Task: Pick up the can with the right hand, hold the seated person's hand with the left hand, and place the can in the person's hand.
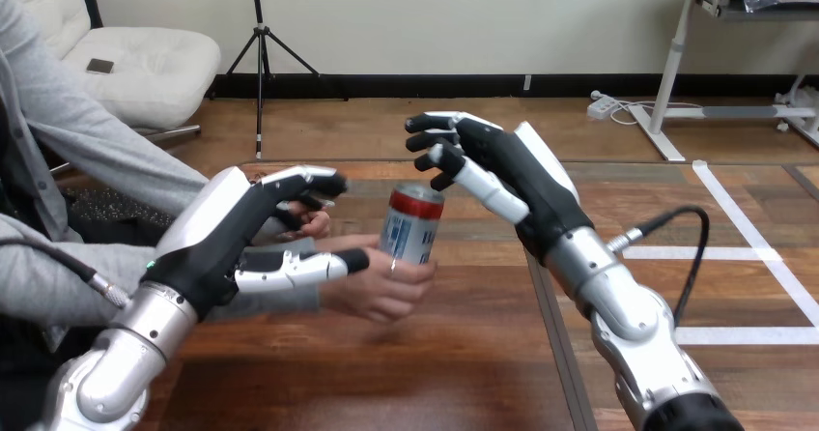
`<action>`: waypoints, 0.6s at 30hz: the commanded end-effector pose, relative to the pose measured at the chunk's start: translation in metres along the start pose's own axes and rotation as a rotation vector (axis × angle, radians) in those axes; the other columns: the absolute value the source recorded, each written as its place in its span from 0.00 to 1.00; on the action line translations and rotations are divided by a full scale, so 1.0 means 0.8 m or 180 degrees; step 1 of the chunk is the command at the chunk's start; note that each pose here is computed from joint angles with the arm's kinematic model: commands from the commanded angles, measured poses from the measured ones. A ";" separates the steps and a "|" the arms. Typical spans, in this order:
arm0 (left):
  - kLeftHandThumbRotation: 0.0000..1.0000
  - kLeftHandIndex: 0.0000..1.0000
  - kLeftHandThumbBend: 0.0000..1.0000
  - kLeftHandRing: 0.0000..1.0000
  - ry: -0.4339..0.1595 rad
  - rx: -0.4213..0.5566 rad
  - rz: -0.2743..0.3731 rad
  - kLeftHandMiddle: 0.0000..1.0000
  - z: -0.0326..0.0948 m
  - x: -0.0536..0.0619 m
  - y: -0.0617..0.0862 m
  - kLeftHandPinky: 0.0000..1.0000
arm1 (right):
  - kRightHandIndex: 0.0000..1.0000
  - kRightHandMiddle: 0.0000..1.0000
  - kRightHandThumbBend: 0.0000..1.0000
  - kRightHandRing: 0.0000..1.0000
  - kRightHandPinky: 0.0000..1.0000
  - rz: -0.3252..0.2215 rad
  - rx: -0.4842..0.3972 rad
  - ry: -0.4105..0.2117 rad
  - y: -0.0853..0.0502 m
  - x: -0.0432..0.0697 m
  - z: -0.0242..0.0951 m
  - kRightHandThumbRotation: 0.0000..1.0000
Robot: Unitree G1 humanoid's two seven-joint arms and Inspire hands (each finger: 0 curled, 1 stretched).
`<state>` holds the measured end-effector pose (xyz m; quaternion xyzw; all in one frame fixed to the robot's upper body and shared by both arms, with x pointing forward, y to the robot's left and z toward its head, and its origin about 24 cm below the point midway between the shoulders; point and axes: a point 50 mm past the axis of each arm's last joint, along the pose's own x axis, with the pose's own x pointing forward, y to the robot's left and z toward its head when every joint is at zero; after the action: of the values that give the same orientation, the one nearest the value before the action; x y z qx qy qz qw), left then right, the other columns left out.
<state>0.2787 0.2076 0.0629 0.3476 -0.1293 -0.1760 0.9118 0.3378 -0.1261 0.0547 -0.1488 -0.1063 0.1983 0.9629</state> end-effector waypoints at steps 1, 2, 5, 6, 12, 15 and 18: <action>0.77 0.78 0.86 0.79 -0.0211 -0.0427 0.0296 0.80 0.004 0.007 0.003 0.64 | 0.76 0.76 1.00 0.74 0.65 -0.0157 0.0019 -0.0316 -0.015 -0.003 0.017 0.92; 0.79 0.78 0.87 0.79 -0.0228 -0.0479 0.0329 0.80 0.004 0.006 0.002 0.64 | 0.76 0.76 1.00 0.74 0.65 -0.0164 0.0023 -0.0325 -0.015 -0.005 0.016 0.93; 0.84 0.78 0.91 0.78 -0.0262 -0.0625 0.0408 0.79 0.003 0.003 -0.003 0.64 | 0.75 0.76 1.00 0.75 0.66 -0.0195 0.0062 -0.0365 -0.015 -0.011 0.015 0.94; 0.86 0.78 0.93 0.78 -0.0269 -0.0653 0.0422 0.79 0.003 0.003 -0.004 0.64 | 0.75 0.76 1.00 0.75 0.66 -0.0202 0.0073 -0.0374 -0.015 -0.013 0.014 0.94; 0.94 0.80 0.89 0.80 -0.0372 -0.1013 0.0541 0.81 0.003 -0.005 -0.014 0.67 | 0.75 0.76 0.98 0.76 0.68 -0.0232 0.0189 -0.0402 -0.015 -0.028 0.008 0.97; 0.93 0.80 0.88 0.82 -0.0324 -0.1277 0.0627 0.83 0.000 -0.009 -0.021 0.69 | 0.76 0.77 0.96 0.77 0.68 -0.0238 0.0233 -0.0420 -0.015 -0.036 0.006 0.99; 0.92 0.81 0.88 0.85 -0.0313 -0.1538 0.0705 0.84 -0.002 -0.014 -0.028 0.73 | 0.77 0.78 0.96 0.78 0.69 -0.0248 0.0327 -0.0407 -0.013 -0.043 0.002 1.00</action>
<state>0.2673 0.1947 0.0479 0.1492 -0.1620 -0.1448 0.9646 0.3106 -0.1448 0.0382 -0.0980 -0.1166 0.1841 0.9710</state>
